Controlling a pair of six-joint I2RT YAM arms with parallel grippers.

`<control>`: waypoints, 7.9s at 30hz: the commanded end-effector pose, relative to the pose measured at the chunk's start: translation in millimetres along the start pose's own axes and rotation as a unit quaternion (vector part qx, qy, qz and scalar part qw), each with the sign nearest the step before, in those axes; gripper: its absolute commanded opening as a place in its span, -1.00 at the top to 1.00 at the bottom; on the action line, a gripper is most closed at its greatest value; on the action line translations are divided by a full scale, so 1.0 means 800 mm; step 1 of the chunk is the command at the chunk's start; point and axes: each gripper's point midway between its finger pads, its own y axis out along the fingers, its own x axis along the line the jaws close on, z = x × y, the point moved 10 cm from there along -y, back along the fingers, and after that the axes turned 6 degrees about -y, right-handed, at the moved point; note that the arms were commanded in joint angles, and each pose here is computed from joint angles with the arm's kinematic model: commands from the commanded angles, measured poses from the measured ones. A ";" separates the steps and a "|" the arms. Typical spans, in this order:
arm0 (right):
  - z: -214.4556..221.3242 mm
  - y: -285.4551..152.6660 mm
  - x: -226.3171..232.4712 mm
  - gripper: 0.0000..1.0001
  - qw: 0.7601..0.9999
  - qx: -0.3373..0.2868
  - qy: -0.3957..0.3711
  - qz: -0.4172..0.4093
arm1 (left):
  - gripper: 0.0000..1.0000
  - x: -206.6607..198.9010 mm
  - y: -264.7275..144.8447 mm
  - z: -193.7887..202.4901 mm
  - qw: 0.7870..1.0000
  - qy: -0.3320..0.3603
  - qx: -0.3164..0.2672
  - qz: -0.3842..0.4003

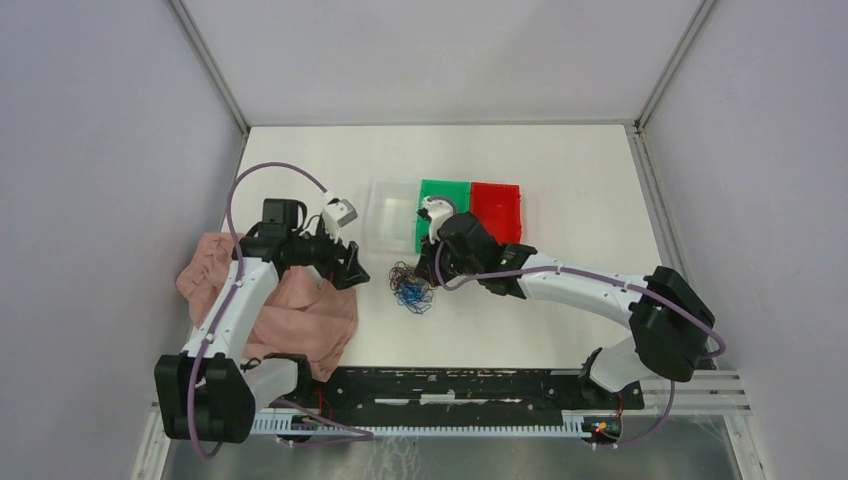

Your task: Untangle the cables

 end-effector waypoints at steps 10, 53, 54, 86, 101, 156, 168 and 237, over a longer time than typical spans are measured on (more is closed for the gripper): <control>-0.094 -0.057 0.057 1.00 0.988 -0.091 -0.005 -0.123 | -0.81 -0.038 0.003 -0.019 0.993 0.091 -0.019 0.068; -0.163 -0.215 0.047 1.00 0.967 -0.237 -0.040 -0.091 | 0.94 0.016 0.032 0.055 0.981 0.145 0.050 -0.123; -0.168 -0.225 0.047 1.00 0.963 -0.250 -0.040 -0.089 | 0.94 0.017 0.032 0.056 0.979 0.147 0.050 -0.128; -0.290 -0.463 0.084 1.00 0.866 -0.492 -0.066 -0.053 | 0.94 0.026 0.034 0.081 0.963 0.190 0.084 -0.171; -0.295 -0.550 0.065 1.00 0.816 -0.562 -0.051 0.126 | 0.94 0.035 0.039 0.095 0.951 0.214 0.107 -0.194; -0.393 -0.363 0.137 1.00 0.819 -0.409 0.072 -0.396 | -0.48 -0.131 0.031 -0.102 0.955 0.098 -0.248 0.131; -0.367 -0.332 0.122 0.95 0.842 -0.378 0.073 -0.377 | 0.94 -0.159 0.003 -0.119 0.942 0.124 -0.231 0.209; -0.131 -0.128 0.096 0.18 0.864 -0.271 -0.093 -0.415 | 0.94 -0.227 -0.128 -0.202 0.902 0.192 -0.334 0.194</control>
